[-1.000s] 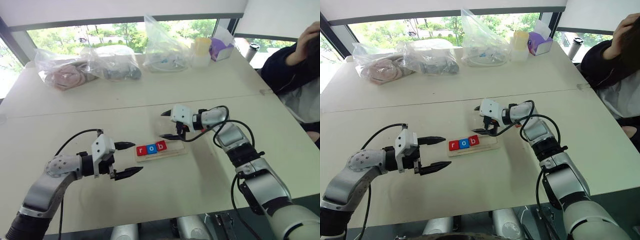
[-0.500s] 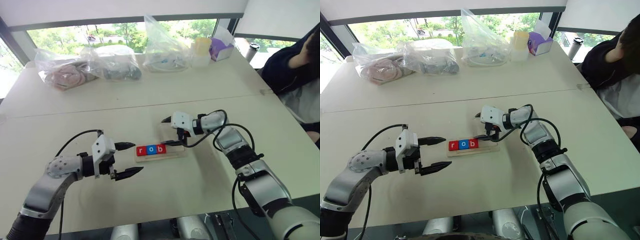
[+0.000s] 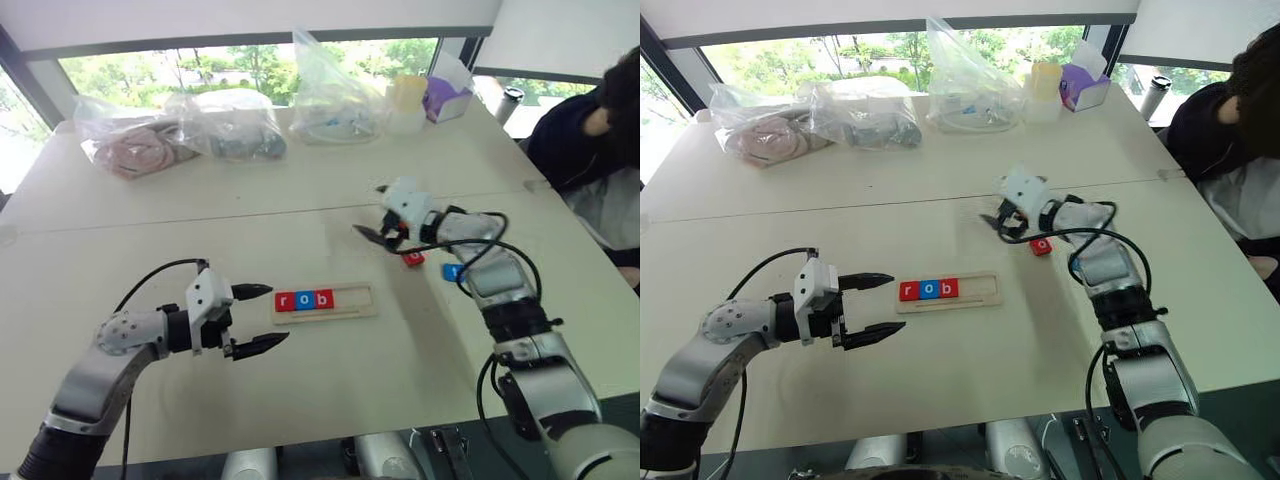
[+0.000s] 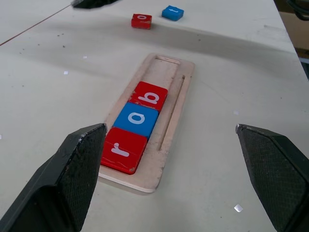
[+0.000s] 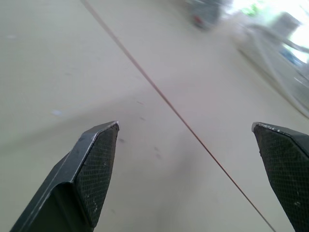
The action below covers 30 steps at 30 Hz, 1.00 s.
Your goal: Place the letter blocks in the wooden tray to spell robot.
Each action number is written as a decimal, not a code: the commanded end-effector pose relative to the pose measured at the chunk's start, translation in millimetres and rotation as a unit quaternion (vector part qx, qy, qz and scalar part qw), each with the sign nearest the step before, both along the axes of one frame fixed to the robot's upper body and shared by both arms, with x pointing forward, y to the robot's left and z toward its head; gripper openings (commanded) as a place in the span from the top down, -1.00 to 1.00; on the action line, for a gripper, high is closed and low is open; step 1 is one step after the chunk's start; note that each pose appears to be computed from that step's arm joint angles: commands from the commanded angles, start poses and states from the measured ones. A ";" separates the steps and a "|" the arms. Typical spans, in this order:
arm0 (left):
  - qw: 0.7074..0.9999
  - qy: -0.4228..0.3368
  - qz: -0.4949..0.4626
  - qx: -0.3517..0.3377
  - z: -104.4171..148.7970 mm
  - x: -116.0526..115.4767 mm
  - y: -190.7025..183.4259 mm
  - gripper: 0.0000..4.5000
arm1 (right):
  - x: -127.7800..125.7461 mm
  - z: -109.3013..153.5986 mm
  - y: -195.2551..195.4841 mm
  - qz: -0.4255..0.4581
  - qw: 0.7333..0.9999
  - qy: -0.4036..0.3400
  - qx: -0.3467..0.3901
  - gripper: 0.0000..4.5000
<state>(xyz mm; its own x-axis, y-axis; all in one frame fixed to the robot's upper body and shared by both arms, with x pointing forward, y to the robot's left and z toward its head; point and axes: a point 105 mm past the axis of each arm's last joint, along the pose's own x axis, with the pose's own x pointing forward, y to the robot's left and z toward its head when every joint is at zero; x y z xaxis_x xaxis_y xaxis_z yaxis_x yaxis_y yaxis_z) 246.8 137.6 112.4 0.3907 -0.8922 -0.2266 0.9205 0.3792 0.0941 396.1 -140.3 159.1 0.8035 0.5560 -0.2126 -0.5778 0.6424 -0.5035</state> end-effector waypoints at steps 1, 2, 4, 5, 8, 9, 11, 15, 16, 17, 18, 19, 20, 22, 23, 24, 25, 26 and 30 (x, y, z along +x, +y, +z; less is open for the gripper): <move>1.000 -0.011 -0.005 -0.004 2.9 0.1 -3.0 -1.00 | -14.5 9.0 -31.9 -0.119 0.990 0.023 0.071 -0.98; 1.000 -0.010 -0.006 -0.004 2.5 0.3 -3.1 -1.00 | -22.0 3.9 -37.5 -0.147 0.984 0.044 0.090 -0.98; 1.000 -0.010 -0.007 -0.005 2.1 0.9 -3.9 -1.00 | -38.9 -6.8 -39.5 -0.166 0.977 0.082 0.105 -0.98; 1.000 -0.009 -0.009 -0.006 2.1 1.6 -3.9 -1.00 | -46.0 -12.0 -38.2 -0.171 0.974 0.099 0.108 -0.98; 1.000 -0.010 -0.023 -0.004 2.9 4.3 -7.0 -1.00 | -65.2 -37.4 -32.7 -0.195 0.957 0.162 0.138 -0.98; 1.000 -0.011 -0.025 -0.004 3.5 5.8 -7.5 -1.00 | -68.0 -41.2 -28.8 -0.193 0.954 0.175 0.145 -0.98; 1.000 -0.012 -0.029 -0.004 4.4 7.2 -8.1 -1.00 | -69.6 -43.9 -23.8 -0.191 0.950 0.189 0.157 -0.98; 0.999 -0.013 -0.032 -0.003 5.1 9.7 -8.0 -1.00 | -63.6 -46.7 -23.9 -0.202 0.948 0.190 0.159 -0.98; 0.999 -0.013 -0.032 -0.003 5.4 10.0 -8.1 -1.00 | -61.7 -47.1 -23.8 -0.203 0.948 0.189 0.159 -0.98; 0.999 -0.013 -0.033 -0.003 5.5 9.6 -8.3 -1.00 | -58.6 -46.9 -24.7 -0.207 0.948 0.185 0.158 -0.98; 0.999 -0.013 -0.033 -0.002 5.4 9.3 -8.5 -1.00 | -55.9 -46.5 -25.4 -0.211 0.948 0.182 0.157 -0.98; 0.999 -0.013 -0.033 -0.002 5.3 8.8 -8.5 -1.00 | -53.4 -46.3 -25.6 -0.213 0.948 0.180 0.156 -0.98; 0.999 -0.013 -0.033 -0.003 5.3 8.5 -8.6 -1.00 | -51.2 -46.2 -25.5 -0.213 0.948 0.179 0.156 -0.98; 0.999 -0.012 -0.033 -0.003 5.3 7.9 -8.7 -1.00 | -48.9 -46.5 -24.6 -0.211 0.948 0.180 0.157 -0.98; 0.999 -0.013 -0.033 -0.003 5.2 7.8 -8.7 -1.00 | -48.3 -46.6 -24.4 -0.211 0.948 0.180 0.157 -0.98; 0.999 -0.012 -0.033 -0.003 5.2 7.4 -8.8 -1.00 | -47.9 -47.4 -24.3 -0.212 0.948 0.181 0.156 -0.98; 0.999 -0.013 -0.032 -0.004 5.3 7.1 -8.9 -1.00 | -47.7 -48.8 -24.1 -0.213 0.947 0.185 0.156 -0.98; 0.999 -0.012 -0.032 -0.005 5.6 6.3 -8.9 -1.00 | -47.8 -50.0 -23.1 -0.212 0.946 0.187 0.155 -0.88; 0.999 -0.014 -0.035 -0.008 6.6 4.3 -9.2 -1.00 | -48.2 -50.0 -17.0 -0.206 0.946 0.192 0.163 -0.20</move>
<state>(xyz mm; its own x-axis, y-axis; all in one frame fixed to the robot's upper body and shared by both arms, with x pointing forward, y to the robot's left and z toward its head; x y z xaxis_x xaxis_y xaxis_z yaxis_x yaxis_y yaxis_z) 253.9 131.8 110.8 0.3445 -0.9109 -0.2272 0.9388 0.3341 0.0841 345.2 -167.0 98.9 0.8588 0.2668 -0.4373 -0.3195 0.9463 -0.0502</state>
